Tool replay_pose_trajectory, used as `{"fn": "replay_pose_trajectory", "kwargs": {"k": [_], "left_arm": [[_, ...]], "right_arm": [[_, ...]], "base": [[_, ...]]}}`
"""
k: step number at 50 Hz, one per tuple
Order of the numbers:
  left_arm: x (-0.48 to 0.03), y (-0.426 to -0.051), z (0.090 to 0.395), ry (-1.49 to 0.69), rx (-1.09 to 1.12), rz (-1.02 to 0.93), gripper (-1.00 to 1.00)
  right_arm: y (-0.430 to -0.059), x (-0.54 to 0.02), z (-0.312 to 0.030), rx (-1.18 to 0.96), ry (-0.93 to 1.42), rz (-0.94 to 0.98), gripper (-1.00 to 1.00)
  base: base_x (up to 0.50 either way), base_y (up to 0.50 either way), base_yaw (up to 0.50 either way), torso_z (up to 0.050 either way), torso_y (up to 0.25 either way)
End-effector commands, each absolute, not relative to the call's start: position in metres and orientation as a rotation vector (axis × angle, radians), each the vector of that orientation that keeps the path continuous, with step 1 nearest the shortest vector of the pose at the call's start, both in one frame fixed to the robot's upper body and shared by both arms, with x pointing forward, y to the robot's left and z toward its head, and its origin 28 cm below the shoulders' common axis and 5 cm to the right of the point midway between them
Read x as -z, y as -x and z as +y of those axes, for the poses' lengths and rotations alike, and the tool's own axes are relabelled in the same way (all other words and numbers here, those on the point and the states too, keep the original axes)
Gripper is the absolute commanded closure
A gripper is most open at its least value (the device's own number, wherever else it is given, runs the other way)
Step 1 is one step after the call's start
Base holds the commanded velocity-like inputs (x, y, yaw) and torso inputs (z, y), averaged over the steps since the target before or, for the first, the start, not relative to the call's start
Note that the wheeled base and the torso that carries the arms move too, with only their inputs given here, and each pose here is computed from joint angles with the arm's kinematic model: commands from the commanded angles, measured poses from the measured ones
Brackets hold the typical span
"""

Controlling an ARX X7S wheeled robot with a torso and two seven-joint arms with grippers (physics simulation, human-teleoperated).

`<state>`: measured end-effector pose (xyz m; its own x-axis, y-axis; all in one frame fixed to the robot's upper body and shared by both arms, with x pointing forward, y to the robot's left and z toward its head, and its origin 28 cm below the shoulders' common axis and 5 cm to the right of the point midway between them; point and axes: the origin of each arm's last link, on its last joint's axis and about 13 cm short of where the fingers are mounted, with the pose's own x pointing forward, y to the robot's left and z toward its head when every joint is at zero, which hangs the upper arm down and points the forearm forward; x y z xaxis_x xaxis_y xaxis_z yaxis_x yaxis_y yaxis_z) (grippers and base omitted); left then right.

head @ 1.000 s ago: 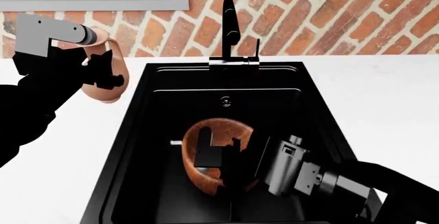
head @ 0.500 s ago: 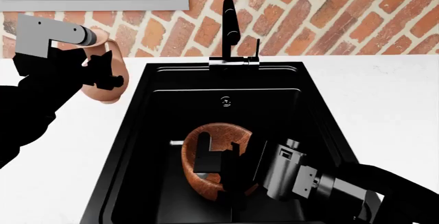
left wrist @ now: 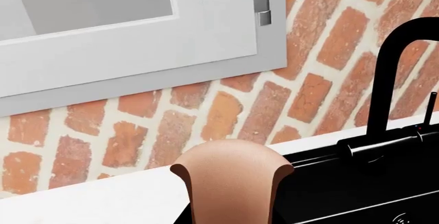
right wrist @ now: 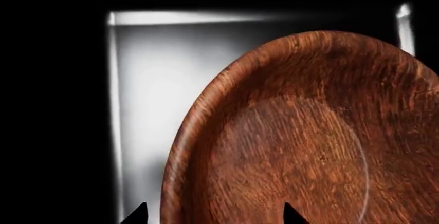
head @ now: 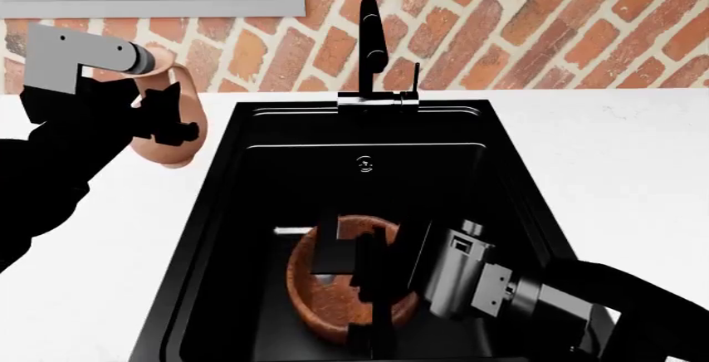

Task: Pick the bowl and jug and place them in the sink. Then turn on the water.

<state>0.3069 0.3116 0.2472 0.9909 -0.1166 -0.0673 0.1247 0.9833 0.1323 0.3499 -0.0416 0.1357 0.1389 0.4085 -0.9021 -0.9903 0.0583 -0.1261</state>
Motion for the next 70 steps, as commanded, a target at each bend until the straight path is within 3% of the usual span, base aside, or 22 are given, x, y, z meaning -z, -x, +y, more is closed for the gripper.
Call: {"fn": "replay_pose_trajectory", "kwargs": {"k": [1, 28, 56, 70], "left_arm": [[-0.258, -0.306, 0.314, -0.137, 0.092, 0.010, 1.00], [-0.262, -0.311, 0.306, -0.124, 0.122, 0.003, 1.00], [-0.262, -0.312, 0.285, -0.095, 0.233, 0.010, 1.00], [-0.259, -0.315, 0.269, -0.101, 0.304, 0.022, 1.00]], "right_arm": [[-0.355, -0.153, -0.044, -1.236, 0.911, 0.767, -1.00], [-0.352, -0.227, -0.099, -1.005, 0.713, 0.550, -1.00], [-0.336, -0.265, -0.172, -0.464, 0.425, 0.353, -1.00], [-0.328, -0.274, -0.192, -0.319, 0.386, 0.313, -1.00]], "base": [[0.00, 0.00, 0.00, 0.000, 0.000], [0.00, 0.00, 0.00, 0.001, 0.002], [0.00, 0.00, 0.00, 0.000, 0.001], [0.00, 0.00, 0.00, 0.001, 0.001]]}}
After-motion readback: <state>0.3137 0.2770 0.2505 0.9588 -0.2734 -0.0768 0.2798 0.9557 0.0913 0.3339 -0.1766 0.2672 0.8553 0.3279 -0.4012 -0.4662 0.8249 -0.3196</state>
